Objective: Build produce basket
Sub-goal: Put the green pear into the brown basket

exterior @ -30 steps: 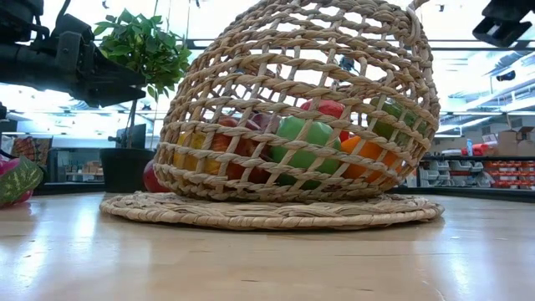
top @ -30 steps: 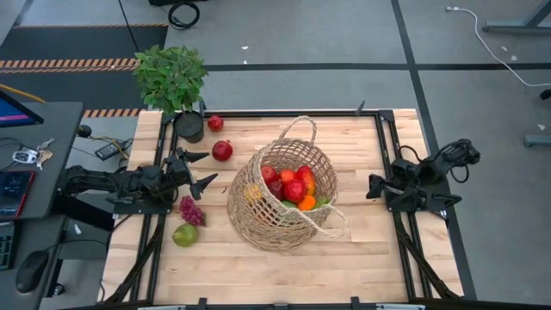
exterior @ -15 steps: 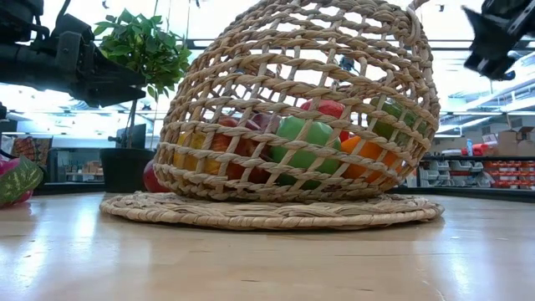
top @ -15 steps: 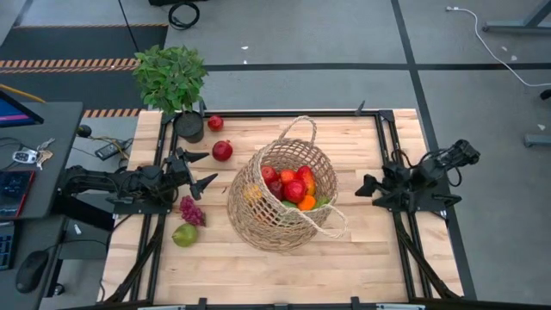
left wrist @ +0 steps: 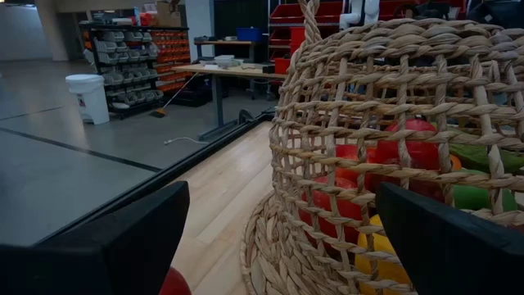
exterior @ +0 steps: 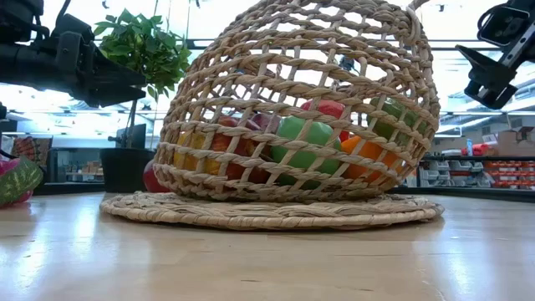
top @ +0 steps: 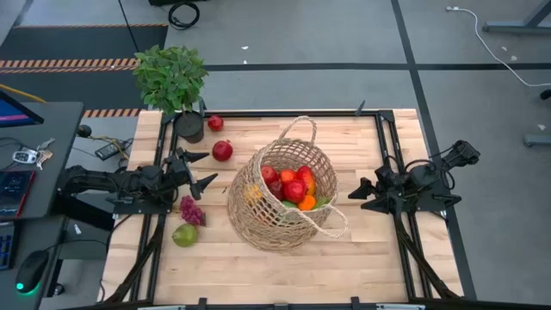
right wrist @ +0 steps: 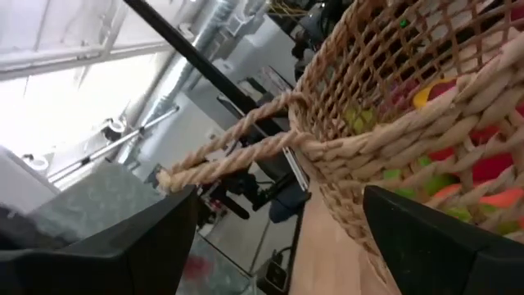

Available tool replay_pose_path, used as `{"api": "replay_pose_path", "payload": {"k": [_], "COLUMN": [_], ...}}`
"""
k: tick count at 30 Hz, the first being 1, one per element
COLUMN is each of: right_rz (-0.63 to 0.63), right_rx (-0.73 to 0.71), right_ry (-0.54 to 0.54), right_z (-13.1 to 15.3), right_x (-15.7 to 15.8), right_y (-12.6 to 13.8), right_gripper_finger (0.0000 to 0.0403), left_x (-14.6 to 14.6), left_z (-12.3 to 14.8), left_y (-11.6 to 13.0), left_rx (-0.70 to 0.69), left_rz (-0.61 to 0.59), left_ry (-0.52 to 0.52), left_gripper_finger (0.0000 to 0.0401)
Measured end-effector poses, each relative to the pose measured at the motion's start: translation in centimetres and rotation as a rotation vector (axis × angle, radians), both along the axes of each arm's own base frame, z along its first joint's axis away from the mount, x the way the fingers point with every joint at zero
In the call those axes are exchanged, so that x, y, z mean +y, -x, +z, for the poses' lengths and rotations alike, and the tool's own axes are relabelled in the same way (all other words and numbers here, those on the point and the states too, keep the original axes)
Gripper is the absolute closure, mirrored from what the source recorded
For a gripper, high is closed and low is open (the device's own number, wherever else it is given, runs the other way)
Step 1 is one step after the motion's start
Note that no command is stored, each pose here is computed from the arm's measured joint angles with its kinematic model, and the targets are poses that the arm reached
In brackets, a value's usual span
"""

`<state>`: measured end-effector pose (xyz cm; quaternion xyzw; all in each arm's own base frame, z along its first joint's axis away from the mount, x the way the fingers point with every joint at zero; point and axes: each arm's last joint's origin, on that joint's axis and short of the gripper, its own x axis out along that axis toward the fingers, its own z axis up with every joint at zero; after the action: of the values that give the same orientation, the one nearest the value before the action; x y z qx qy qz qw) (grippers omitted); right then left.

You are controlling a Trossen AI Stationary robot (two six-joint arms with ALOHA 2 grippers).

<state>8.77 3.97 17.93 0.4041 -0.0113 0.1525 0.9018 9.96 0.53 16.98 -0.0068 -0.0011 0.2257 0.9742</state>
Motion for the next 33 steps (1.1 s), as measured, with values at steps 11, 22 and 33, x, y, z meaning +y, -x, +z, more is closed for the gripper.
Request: {"api": "replay_pose_path", "payload": {"k": [11,22,33], "right_rz": [0.006,0.008,-0.104], "right_rx": [0.045,0.044,-0.121], "right_ry": [0.034,0.037,0.788], "right_z": [-0.51,-0.51,-0.88], "right_x": [0.05,0.06,-0.04], "right_y": [-0.05,-0.05,-0.11], "right_gripper_finger": [0.0053,0.0053,0.0053], "left_x": [0.00,0.00,-0.01], "left_z": [0.01,0.03,0.22], "left_y": [0.00,0.00,0.00], "left_rx": [0.000,-0.020,-0.285], "left_rz": [0.000,0.000,-0.007], "left_ry": [0.000,0.035,0.538], "left_gripper_finger": [0.0003,0.0003,0.0003]}}
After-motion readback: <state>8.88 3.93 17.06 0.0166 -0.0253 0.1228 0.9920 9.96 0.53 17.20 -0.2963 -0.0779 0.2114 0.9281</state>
